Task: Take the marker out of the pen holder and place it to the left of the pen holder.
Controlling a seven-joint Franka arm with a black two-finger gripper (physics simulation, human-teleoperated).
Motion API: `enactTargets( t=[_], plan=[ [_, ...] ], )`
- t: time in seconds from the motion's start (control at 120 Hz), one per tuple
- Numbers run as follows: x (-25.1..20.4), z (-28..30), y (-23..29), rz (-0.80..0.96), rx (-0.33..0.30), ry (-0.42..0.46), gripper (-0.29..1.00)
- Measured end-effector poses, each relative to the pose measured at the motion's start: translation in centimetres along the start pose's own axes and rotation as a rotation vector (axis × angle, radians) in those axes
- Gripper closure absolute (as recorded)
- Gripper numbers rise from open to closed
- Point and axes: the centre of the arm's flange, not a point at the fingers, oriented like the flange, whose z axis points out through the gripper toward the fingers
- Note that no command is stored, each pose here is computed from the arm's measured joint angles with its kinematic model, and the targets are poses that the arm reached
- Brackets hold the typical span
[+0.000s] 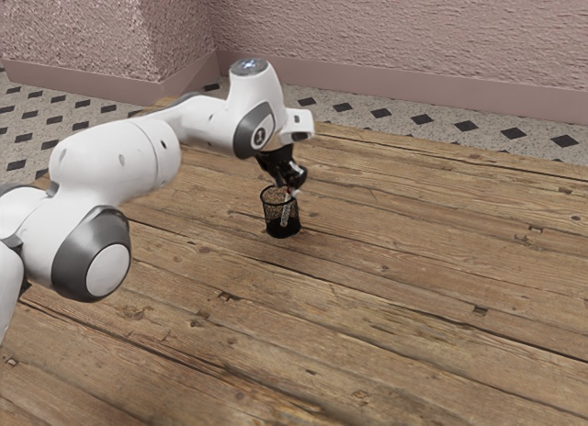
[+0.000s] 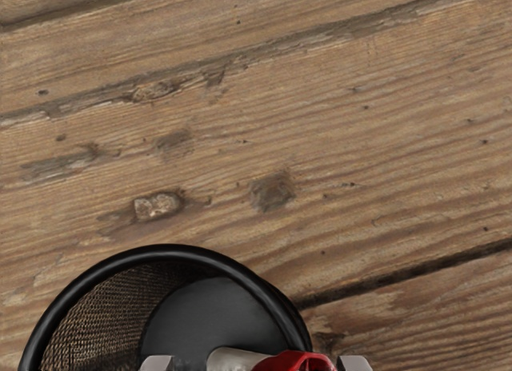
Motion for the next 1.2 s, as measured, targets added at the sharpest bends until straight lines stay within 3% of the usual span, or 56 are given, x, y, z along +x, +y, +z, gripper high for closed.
enactTargets(
  t=[0.217,0.425,0.6,0.767,0.992,1.2],
  plan=[
    [0.0,-0.1,-0.3,0.005,0.009,0.0,0.68],
    [-1.6,-0.9,-1.4,-0.016,0.017,-0.033,0.75],
    [-2.1,-6.7,-2.5,-0.016,0.057,0.002,0.77],
    [-1.9,-14.0,-3.3,0.02,0.149,0.066,0.78],
    [-5.3,-5.1,-10.9,-0.016,0.165,-0.105,0.78],
    [-6.1,-1.5,-13.5,0.027,0.115,-0.224,0.78]
  ],
)
